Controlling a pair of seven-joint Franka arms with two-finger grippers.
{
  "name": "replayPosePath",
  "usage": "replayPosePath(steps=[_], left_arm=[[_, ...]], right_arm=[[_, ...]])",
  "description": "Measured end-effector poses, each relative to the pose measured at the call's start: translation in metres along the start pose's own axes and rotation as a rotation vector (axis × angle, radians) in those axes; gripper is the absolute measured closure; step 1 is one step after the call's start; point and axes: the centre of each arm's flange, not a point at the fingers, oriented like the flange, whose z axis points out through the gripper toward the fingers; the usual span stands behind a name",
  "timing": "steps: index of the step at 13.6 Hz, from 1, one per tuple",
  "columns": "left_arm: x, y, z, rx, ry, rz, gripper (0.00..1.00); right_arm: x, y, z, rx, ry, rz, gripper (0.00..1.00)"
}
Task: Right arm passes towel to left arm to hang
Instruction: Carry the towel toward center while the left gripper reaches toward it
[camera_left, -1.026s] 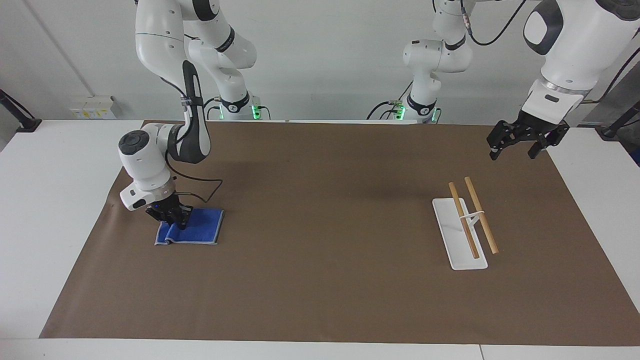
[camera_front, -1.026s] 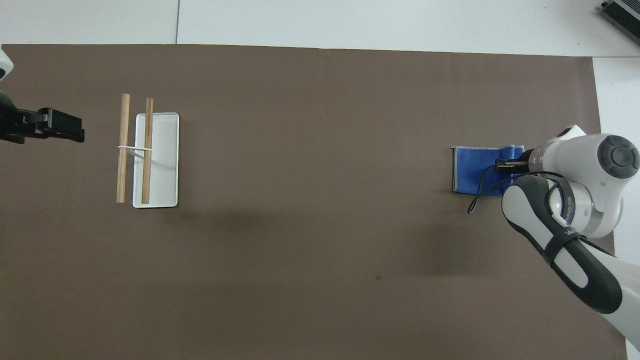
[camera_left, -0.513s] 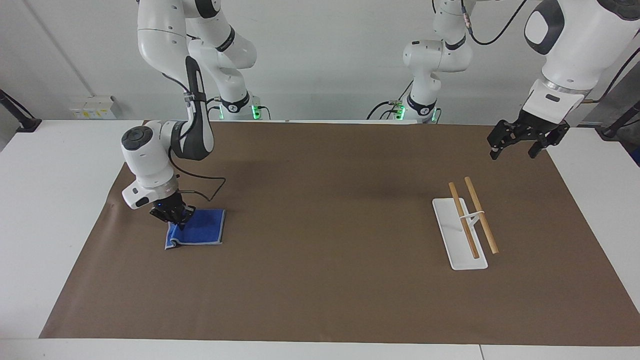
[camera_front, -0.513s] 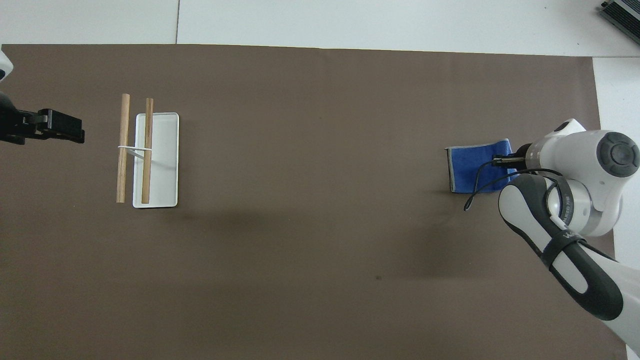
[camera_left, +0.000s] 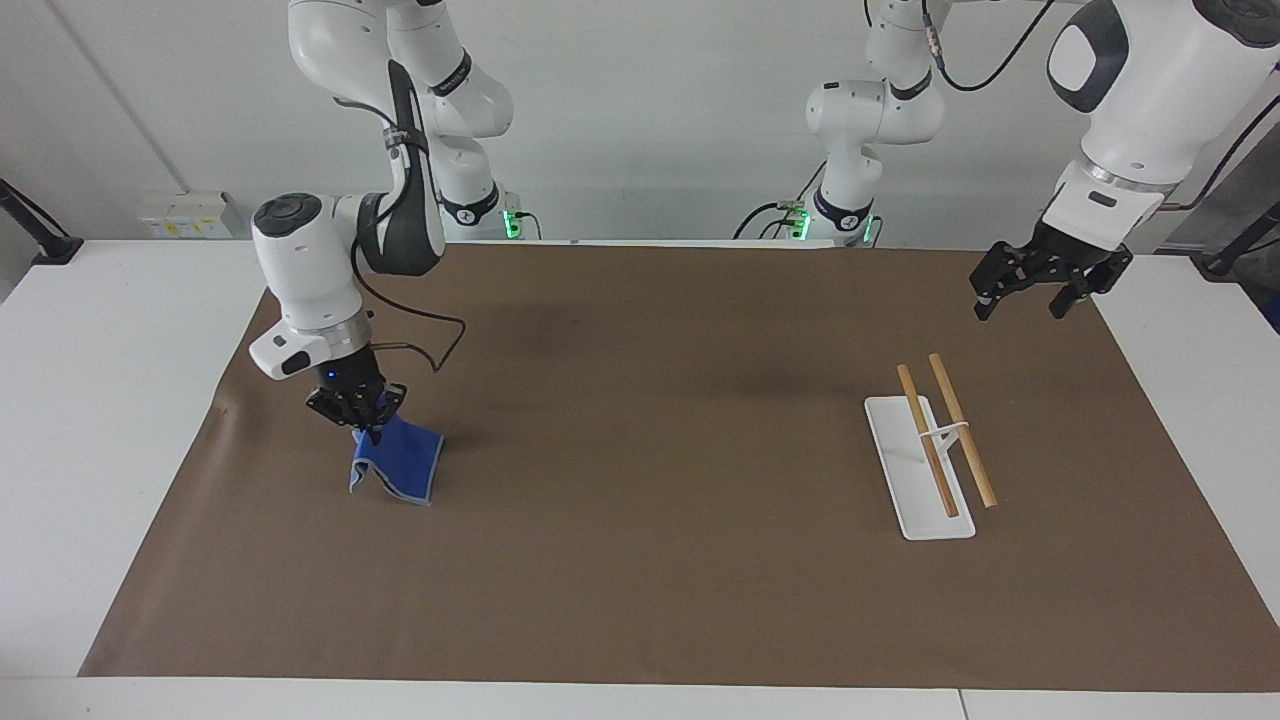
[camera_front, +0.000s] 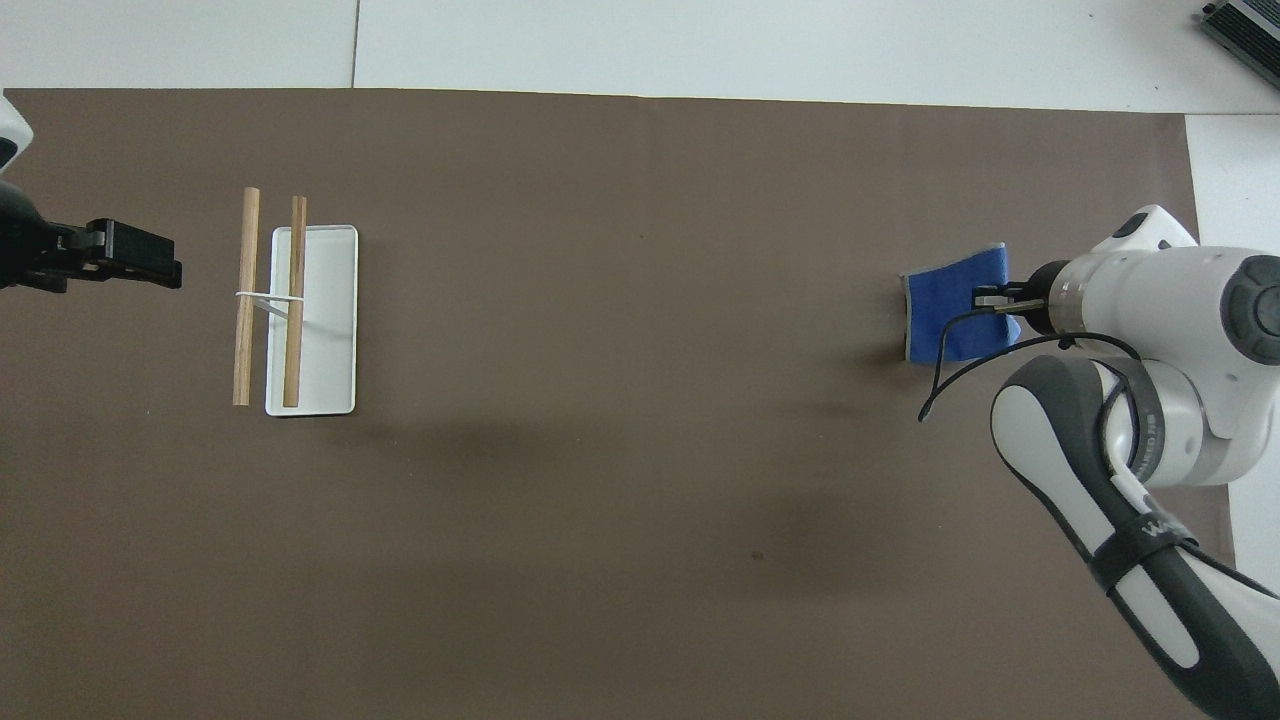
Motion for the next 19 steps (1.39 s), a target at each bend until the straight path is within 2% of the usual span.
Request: replayPosePath(steps=[2,7,11,15,19], left_arm=[[0.001,0.004,0.002,-0.066,0.003,-0.044,0.0],[-0.004,0.014,0.019,-0.248,-0.019,-0.287,0.0],[-0.017,0.055,0.033,-0.363,-0.04,-0.5,0.0],[-0.034,0.109,0.058,-0.479,-0.011,-0.742,0.0],[-0.064,0.157,0.088,-0.555,-0.006,-1.021,0.0]], right_arm=[[0.002,-0.038,-0.019,0.038,0.011,-0.036,0.96],[0.003,-0.097,-0.068,0.244,0.051,0.068,0.96],[0.007,-0.14,-0.089,0.439,0.051,0.167,0.96],[0.002,-0.173,-0.094,0.506,0.036,0.162,0.96],[-0.002,-0.195,-0.097,0.606,0.016,0.213,0.96]])
